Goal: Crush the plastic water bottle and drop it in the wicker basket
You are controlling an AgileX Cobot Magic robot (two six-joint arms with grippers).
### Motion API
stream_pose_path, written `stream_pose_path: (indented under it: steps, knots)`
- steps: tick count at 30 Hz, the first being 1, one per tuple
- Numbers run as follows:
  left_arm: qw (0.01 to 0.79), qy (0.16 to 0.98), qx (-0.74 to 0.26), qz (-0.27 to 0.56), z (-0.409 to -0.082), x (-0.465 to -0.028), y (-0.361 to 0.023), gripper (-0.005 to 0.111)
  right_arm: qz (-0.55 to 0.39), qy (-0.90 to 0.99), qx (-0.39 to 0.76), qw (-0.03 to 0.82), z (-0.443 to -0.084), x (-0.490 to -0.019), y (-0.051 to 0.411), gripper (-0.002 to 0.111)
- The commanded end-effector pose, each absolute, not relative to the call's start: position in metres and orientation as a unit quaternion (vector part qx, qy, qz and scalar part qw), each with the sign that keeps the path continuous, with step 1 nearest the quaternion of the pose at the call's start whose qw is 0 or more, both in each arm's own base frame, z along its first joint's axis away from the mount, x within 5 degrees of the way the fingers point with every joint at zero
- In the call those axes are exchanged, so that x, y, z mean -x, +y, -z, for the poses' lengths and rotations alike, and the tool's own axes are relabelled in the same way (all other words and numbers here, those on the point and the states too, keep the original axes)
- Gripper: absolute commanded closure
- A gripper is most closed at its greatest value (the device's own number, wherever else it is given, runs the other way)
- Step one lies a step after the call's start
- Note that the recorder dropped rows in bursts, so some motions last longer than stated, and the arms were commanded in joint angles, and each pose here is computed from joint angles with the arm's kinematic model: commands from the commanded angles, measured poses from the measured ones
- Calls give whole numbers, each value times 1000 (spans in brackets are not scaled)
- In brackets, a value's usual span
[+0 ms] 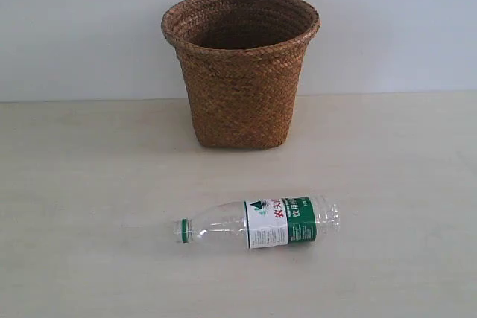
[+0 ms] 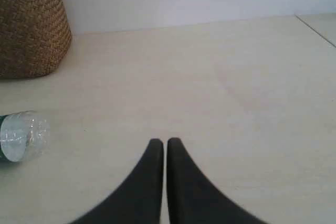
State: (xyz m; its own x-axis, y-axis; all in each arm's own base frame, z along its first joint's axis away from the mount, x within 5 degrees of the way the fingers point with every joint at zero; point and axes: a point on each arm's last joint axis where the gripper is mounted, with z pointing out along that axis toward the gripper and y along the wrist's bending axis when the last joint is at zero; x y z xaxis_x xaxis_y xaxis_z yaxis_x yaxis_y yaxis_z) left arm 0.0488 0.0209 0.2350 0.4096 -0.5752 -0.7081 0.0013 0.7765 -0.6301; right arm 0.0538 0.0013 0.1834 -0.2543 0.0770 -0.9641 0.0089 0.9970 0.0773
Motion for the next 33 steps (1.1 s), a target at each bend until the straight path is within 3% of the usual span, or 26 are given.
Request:
stream_pose_path:
  steps: [1, 7, 12, 15, 21, 27, 33]
  knots:
    - [823, 444, 307, 177, -243, -42, 29, 103, -26, 788, -27, 615, -183, -54, 1, 108]
    - [847, 424, 271, 173, -268, -36, 25, 103, -26, 788, -27, 615, -183, -54, 1, 108]
    - [883, 425, 164, 115, -326, -33, 14, 103, -26, 788, -27, 615, -183, -54, 1, 108]
    - [866, 482, 110, 74, -356, -47, 9, 103, -26, 788, -27, 615, -183, -54, 1, 108]
    - [750, 658, 65, 19, -388, -104, 8, 103, -26, 788, -27, 615, -183, -54, 1, 108]
    - [621, 782, -32, -30, -390, -157, 3, 103, -26, 788, -27, 615, -183, -54, 1, 108]
    - [463, 862, -200, 48, -364, -199, -27, 103, -26, 788, -27, 615, -183, -54, 1, 108]
